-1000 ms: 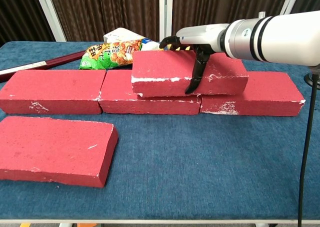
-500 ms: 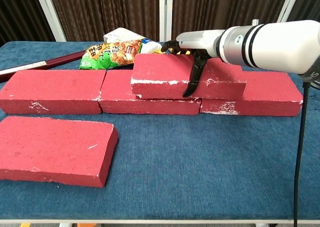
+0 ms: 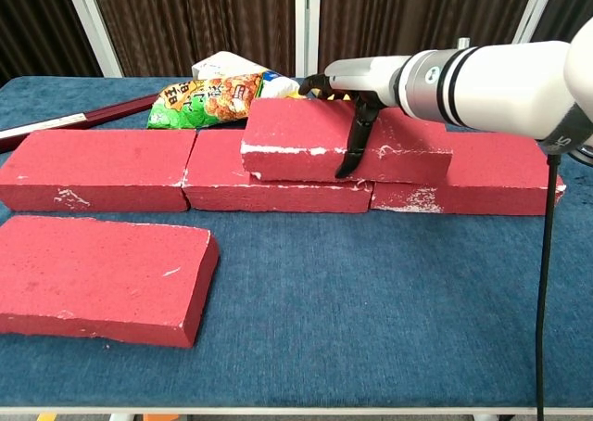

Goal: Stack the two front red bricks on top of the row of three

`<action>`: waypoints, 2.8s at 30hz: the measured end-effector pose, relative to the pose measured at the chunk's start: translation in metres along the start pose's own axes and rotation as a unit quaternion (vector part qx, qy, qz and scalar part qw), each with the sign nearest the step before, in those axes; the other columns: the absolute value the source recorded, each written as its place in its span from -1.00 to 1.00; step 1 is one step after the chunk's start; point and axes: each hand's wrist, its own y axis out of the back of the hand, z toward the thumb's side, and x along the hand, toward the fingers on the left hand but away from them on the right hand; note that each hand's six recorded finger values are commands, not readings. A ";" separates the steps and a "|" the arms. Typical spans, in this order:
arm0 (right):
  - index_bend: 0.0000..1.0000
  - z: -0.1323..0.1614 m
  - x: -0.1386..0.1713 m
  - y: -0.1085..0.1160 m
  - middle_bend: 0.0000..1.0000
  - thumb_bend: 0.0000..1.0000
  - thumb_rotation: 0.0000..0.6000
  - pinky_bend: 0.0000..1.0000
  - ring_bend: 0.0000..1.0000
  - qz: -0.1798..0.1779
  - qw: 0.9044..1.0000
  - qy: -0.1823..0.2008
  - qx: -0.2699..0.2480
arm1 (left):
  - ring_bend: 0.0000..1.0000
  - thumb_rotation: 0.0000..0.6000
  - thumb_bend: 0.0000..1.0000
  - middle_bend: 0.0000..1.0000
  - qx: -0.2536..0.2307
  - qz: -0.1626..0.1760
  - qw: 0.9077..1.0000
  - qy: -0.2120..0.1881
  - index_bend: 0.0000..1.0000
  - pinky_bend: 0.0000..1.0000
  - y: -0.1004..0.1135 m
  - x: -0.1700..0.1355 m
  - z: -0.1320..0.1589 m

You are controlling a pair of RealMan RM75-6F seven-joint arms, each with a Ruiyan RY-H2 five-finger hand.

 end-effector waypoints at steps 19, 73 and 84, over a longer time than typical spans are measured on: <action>-1.00 0.003 -0.005 -0.004 -0.71 -1.00 1.00 -0.87 -0.83 0.009 1.000 -0.001 0.005 | -1.00 1.00 -1.00 -1.00 -0.005 0.001 1.000 0.006 -0.97 -1.00 0.000 0.000 -0.005; -1.00 -0.089 0.109 0.083 -1.00 -1.00 1.00 -1.00 -1.00 -0.147 0.988 0.004 -0.052 | -1.00 1.00 -1.00 -1.00 0.000 -0.062 0.993 -0.096 -0.98 -1.00 -0.021 0.005 0.068; -1.00 -0.167 0.156 0.093 -1.00 -1.00 1.00 -1.00 -1.00 -0.187 0.976 -0.047 -0.099 | -1.00 1.00 -1.00 -1.00 0.001 -0.128 0.975 -0.182 -0.99 -1.00 -0.053 0.008 0.135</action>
